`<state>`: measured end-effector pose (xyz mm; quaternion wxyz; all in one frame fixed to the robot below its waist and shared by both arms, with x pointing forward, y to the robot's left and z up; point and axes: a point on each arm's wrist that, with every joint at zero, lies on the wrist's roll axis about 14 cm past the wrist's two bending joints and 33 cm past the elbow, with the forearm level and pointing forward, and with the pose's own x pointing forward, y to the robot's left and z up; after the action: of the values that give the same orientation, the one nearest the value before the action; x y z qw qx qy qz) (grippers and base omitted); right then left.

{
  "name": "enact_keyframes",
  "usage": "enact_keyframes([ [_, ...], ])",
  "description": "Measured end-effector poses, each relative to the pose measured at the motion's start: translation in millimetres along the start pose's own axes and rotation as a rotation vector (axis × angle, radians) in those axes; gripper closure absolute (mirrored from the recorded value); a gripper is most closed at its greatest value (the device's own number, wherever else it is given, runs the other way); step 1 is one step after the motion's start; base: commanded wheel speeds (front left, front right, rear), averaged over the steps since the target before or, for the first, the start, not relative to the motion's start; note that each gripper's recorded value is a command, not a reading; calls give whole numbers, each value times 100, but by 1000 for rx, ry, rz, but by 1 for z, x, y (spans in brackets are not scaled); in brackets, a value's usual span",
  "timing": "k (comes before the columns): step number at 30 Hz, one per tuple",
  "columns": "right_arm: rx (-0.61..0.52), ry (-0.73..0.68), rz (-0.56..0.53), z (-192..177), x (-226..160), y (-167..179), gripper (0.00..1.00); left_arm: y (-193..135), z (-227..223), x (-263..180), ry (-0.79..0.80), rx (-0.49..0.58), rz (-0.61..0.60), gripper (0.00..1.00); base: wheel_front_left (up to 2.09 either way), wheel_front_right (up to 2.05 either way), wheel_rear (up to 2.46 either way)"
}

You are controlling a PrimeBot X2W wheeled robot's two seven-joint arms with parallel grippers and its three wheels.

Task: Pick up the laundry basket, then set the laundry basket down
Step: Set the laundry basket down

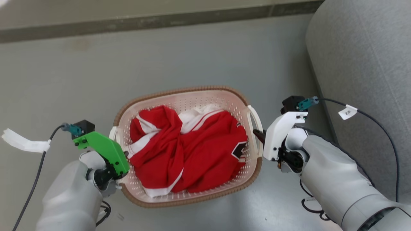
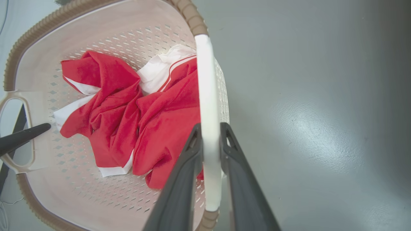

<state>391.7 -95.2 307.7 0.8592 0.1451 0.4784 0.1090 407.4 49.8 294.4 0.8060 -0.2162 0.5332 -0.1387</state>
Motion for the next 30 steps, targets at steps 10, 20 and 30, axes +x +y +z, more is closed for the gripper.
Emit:
enact_keyframes([
  [10,-3,14,-15,-2,29,-12,100,11,4,31,-5,-6,13,100,0,0,0],
  [20,4,21,-35,-7,62,-28,100,25,6,68,-15,24,22,100,0,0,0],
  [30,3,29,-47,-15,98,-42,100,47,5,105,-25,11,37,100,0,0,0],
])
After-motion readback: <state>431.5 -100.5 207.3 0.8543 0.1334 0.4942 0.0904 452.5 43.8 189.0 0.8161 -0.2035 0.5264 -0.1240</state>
